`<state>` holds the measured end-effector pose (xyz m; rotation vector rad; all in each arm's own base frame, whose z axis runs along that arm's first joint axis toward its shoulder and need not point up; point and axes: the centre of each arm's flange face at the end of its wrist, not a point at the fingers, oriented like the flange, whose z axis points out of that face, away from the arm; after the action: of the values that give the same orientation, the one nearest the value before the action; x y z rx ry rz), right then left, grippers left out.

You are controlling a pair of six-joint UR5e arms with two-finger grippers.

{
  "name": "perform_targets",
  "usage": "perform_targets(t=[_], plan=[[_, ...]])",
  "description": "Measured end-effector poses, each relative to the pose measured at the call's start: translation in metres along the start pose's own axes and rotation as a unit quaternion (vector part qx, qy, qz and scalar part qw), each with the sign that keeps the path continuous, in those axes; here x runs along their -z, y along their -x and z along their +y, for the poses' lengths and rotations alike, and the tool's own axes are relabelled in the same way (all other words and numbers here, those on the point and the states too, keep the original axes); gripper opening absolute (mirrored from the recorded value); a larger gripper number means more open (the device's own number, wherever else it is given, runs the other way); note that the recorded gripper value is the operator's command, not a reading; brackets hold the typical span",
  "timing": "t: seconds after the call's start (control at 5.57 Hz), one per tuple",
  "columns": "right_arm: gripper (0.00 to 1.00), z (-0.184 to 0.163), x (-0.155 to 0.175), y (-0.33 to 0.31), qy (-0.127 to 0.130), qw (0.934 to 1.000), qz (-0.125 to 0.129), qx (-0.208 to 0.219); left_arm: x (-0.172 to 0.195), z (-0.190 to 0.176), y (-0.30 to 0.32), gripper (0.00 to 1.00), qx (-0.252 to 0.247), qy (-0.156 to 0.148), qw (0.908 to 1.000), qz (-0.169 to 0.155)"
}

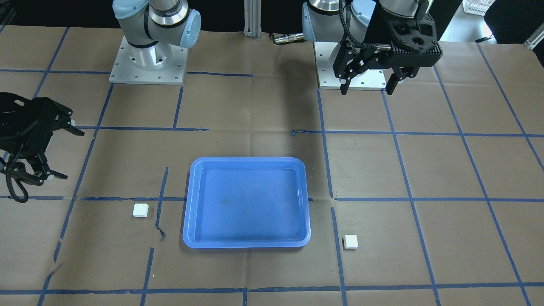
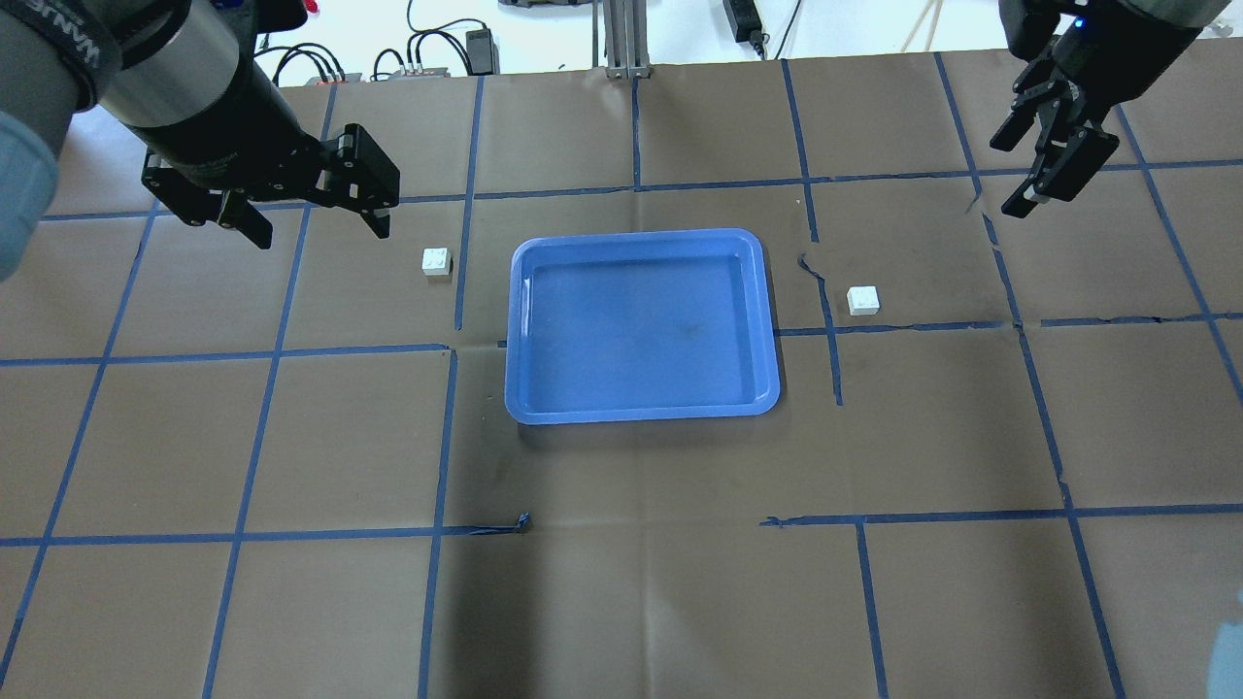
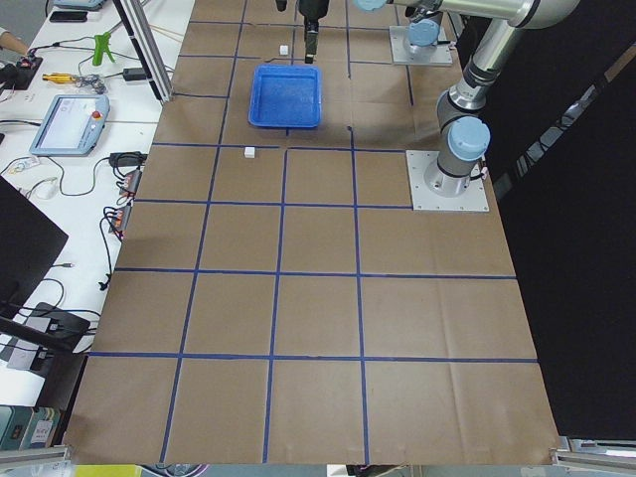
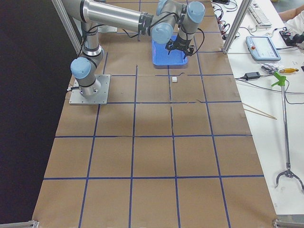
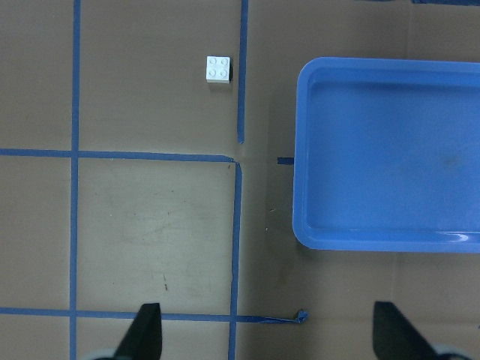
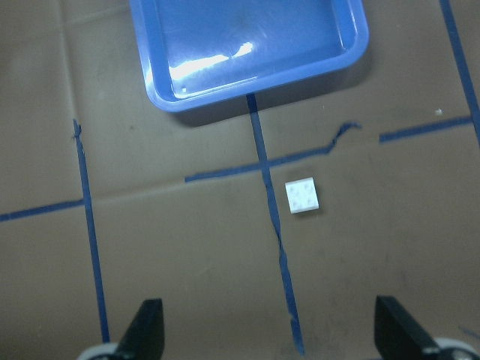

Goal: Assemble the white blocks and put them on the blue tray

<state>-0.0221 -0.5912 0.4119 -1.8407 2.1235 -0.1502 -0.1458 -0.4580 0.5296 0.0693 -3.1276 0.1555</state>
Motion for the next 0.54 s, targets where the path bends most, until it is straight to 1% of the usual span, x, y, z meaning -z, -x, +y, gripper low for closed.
perform_targets(t=[0.18, 0.36, 0.54], plan=[[1.0, 0.02, -0.034, -0.009, -0.068, 0.9965, -0.01, 0.048, 0.001, 0.002, 0.0, 0.99, 0.0, -0.001, 1.0, 0.0], [1.0, 0.037, -0.068, -0.014, -0.12, 0.9897, 0.001, 0.079, 0.002, 0.003, 0.0, 0.99, 0.0, -0.001, 1.0, -0.001], [1.0, 0.055, -0.107, -0.017, -0.153, 0.9832, 0.027, 0.095, 0.002, 0.003, 0.001, 0.99, 0.0, 0.0, 1.0, -0.001]])
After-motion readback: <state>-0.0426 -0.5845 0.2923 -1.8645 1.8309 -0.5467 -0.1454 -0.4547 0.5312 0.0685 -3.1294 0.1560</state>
